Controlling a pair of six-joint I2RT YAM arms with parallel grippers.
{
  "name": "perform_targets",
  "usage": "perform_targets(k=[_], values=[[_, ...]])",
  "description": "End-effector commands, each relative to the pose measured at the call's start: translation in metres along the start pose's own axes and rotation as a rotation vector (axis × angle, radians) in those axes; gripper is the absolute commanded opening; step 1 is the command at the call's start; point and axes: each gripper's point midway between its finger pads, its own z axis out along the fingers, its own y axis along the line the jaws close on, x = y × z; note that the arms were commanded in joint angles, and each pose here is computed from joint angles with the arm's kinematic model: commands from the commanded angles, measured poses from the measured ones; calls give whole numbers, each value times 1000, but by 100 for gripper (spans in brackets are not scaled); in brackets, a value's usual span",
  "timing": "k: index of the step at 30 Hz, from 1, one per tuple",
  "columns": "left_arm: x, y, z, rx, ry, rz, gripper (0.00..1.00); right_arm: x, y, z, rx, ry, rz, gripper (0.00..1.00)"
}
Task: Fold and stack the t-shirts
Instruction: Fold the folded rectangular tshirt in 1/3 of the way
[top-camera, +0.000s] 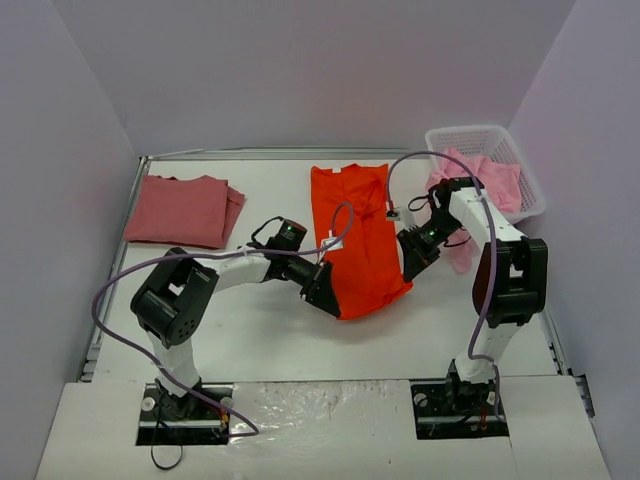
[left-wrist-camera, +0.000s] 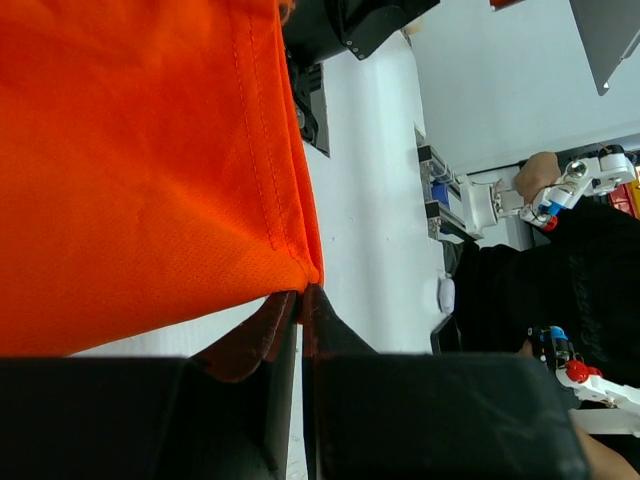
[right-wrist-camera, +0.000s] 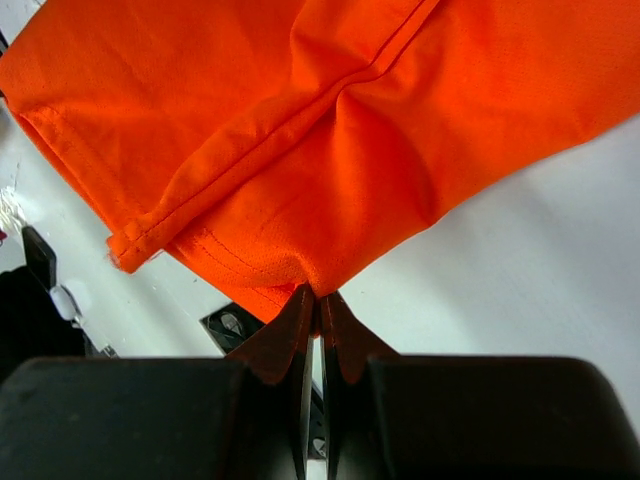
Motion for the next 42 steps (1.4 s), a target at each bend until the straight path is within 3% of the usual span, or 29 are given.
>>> perform_targets(k=[1,13,34,35,36,37,38,39,42], values=[[-8,-3,-6,33,6,24,2,10,8,-2,-35,39,-2,0],[-44,36,-38,-51,-78,-124,2,-23,8,-6,-95,-59,28,0],[-79,28,-68,-31,-59,-117,2,-86,-23,-25,-60,-167,57,0],[-74,23,-70,-21,-50,-176,2,-87,-26,-23,-62,-165,66,0],[-75,20,-72,-9,-53,-175,2,-89,-27,-23,-61,-167,69,0],[-83,25,-77,-7,-60,-87,2,-92,-29,-25,-55,-173,64,0],[-78,15,-80,8,-51,-171,2,-93,-31,-24,-57,-170,70,0],[-81,14,-83,24,-63,-85,2,-95,-33,-23,-56,-172,73,0],[-85,20,-92,40,-79,-127,2,-101,-37,-23,-56,-179,72,0]])
